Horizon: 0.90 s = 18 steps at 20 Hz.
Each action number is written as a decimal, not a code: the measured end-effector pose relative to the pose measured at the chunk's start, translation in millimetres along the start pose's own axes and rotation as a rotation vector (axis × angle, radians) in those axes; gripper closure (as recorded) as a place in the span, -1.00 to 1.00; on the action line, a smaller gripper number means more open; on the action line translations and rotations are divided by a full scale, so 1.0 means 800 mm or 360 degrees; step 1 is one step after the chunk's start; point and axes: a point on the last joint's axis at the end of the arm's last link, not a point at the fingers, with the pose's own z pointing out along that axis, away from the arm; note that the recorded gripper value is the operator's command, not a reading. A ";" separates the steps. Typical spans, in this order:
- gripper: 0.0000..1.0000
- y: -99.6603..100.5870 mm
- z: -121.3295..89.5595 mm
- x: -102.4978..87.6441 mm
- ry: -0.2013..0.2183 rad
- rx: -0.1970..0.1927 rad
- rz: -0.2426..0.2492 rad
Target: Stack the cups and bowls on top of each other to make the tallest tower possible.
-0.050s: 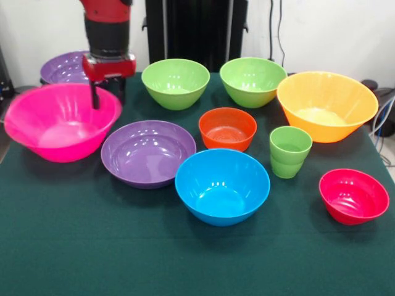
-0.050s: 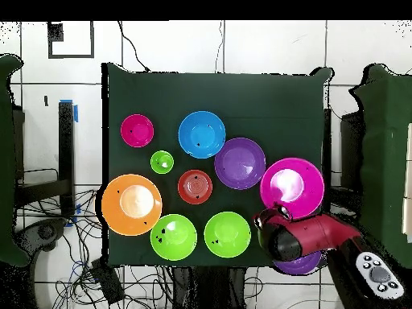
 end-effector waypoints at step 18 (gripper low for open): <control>-1.00 -0.057 -0.060 -0.011 0.0037 0.0083 0.0172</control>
